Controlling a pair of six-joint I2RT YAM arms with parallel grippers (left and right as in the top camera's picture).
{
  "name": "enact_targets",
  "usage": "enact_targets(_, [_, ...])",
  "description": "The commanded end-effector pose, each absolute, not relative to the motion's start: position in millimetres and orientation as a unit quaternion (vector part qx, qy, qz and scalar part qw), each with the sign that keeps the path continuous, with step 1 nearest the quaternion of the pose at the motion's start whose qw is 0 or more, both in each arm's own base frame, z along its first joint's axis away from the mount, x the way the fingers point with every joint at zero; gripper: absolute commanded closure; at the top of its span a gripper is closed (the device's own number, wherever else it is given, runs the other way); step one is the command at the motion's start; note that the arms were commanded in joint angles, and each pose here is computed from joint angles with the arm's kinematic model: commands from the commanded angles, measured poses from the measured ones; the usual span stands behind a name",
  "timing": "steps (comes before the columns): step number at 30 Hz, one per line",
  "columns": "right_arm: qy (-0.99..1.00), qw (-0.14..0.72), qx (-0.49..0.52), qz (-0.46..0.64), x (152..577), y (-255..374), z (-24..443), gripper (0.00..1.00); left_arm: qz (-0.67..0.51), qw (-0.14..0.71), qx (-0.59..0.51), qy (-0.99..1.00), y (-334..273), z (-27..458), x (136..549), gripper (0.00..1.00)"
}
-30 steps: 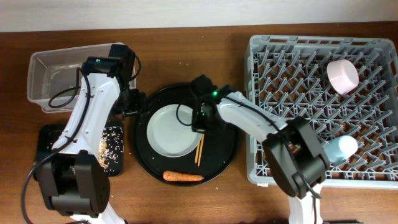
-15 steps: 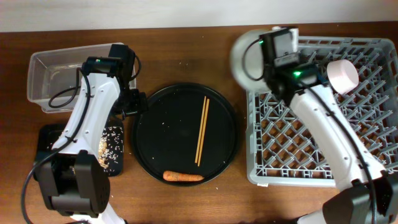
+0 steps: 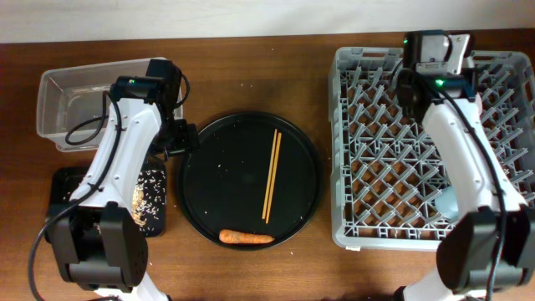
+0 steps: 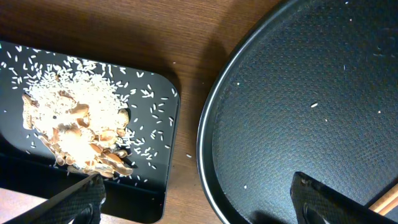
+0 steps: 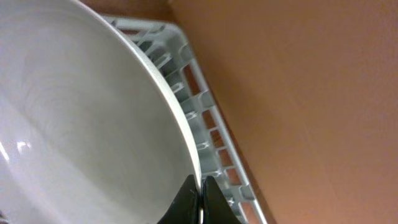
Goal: Sort waste into correct bins and load items into the dishwasher rack
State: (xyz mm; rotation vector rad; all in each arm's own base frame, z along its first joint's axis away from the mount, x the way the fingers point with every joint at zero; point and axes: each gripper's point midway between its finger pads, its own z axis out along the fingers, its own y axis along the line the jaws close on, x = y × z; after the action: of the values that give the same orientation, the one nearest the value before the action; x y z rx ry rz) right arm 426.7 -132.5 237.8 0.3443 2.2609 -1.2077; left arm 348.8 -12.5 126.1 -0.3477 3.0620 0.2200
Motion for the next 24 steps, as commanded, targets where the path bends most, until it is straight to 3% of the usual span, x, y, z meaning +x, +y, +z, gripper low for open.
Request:
enact_targets(1, [0.862, 0.254, 0.107, -0.425, 435.2, -116.0, 207.8, 0.96, 0.072, 0.047, -0.123, 0.989, -9.4, 138.9, 350.4, 0.05])
enact_targets(7, [0.880, 0.248, 0.088, -0.396, 426.0, -79.0, 199.3, 0.91, 0.072, 0.047, -0.123, 0.989, -9.4, 138.9, 350.4, 0.05])
enact_targets(11, [0.899, 0.269, 0.120, -0.324, 405.9, -62.4, 215.4, 0.45, 0.072, 0.047, -0.123, 0.989, -9.4, 138.9, 350.3, 0.01])
enact_targets(13, [0.916, 0.286, 0.115, -0.256, 402.4, -45.1, 223.9, 0.32, 0.072, 0.047, -0.123, 0.989, -9.4, 138.9, 350.4, 0.01])
enact_targets(18, [0.963, 0.252, 0.018, 0.095, 388.3, 80.2, 217.0, 0.30, 0.072, 0.048, -0.123, 0.989, -9.4, 138.9, 351.2, 0.01])
enact_targets(24, [0.983, 0.132, -0.014, 0.124, 364.0, 170.9, 149.7, 0.31, 0.072, 0.048, -0.123, 0.989, -9.5, 138.9, 351.0, 0.01])
